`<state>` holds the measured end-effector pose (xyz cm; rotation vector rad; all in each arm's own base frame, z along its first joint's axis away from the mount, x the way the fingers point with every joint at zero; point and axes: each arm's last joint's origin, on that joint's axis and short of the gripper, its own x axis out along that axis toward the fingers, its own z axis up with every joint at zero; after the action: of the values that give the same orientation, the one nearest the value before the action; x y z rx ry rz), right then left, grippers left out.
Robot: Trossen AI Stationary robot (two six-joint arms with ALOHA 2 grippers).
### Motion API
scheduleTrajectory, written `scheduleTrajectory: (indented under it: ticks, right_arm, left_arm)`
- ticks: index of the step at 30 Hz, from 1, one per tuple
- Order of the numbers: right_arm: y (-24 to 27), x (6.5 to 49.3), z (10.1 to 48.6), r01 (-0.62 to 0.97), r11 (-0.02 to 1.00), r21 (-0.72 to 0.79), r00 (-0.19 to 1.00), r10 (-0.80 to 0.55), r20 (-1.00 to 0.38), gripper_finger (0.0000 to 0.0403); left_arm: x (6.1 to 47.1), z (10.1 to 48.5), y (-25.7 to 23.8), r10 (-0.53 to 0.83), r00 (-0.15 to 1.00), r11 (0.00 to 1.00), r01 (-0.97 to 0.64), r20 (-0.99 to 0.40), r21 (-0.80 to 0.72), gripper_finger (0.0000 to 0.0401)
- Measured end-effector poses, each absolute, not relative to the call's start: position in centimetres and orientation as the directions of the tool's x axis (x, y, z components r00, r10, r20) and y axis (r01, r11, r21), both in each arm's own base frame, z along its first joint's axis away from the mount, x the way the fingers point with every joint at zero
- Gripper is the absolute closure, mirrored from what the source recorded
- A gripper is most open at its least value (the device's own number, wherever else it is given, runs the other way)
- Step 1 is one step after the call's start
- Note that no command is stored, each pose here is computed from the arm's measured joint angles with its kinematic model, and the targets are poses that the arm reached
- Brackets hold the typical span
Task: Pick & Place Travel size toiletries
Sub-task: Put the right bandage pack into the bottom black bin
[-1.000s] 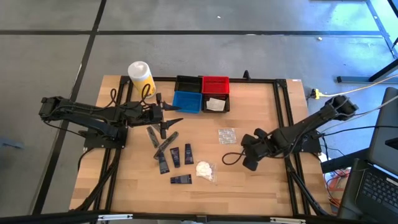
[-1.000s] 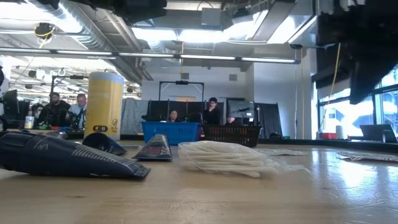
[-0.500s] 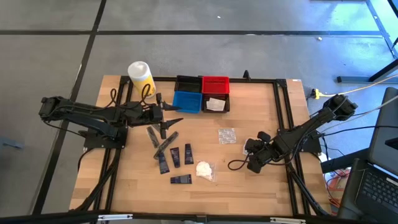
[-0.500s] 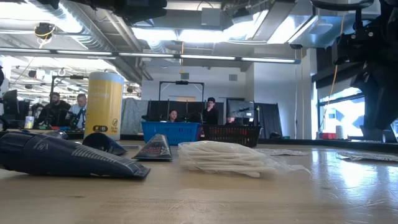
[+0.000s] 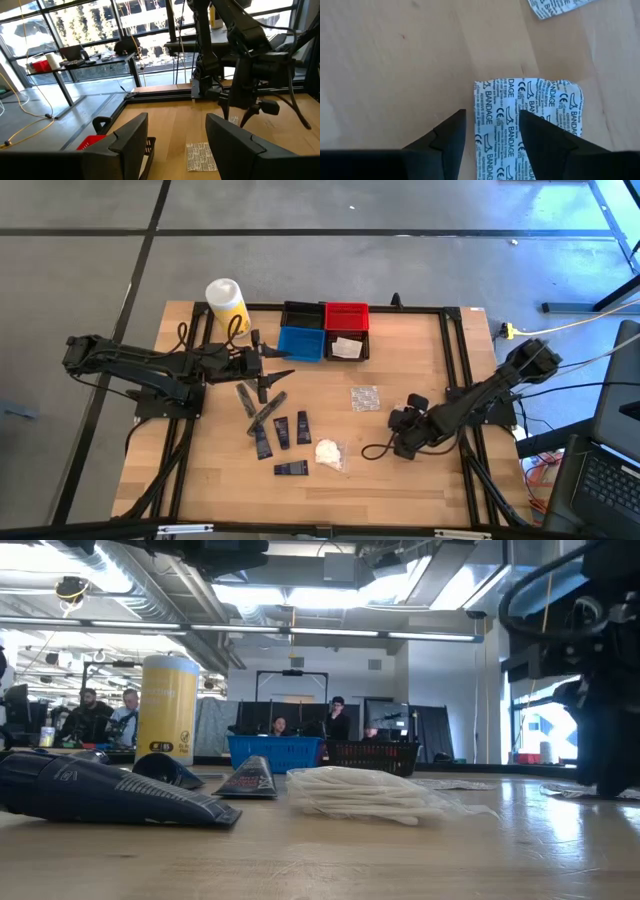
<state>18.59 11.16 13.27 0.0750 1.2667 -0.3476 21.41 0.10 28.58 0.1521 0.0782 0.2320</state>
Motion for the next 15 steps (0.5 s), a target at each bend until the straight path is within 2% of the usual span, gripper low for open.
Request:
scheduleTrajectory:
  ticks: [8, 15]
  right_arm:
    - [11.31, 18.81, 12.89, 0.298, 0.945, -0.136, 0.255, -0.216, -0.943, 0.0237]
    - [11.15, 18.87, 12.86, 0.305, 0.939, -0.16, 0.265, -0.245, -0.933, 0.0283]
  left_arm:
    - [21.41, 28.58, 0.09, 0.234, 0.97, 0.962, -0.223, -0.06, 0.159, 0.0205]
    - [21.41, 28.58, 0.09, 0.234, 0.97, 0.962, -0.223, -0.06, 0.159, 0.0205]
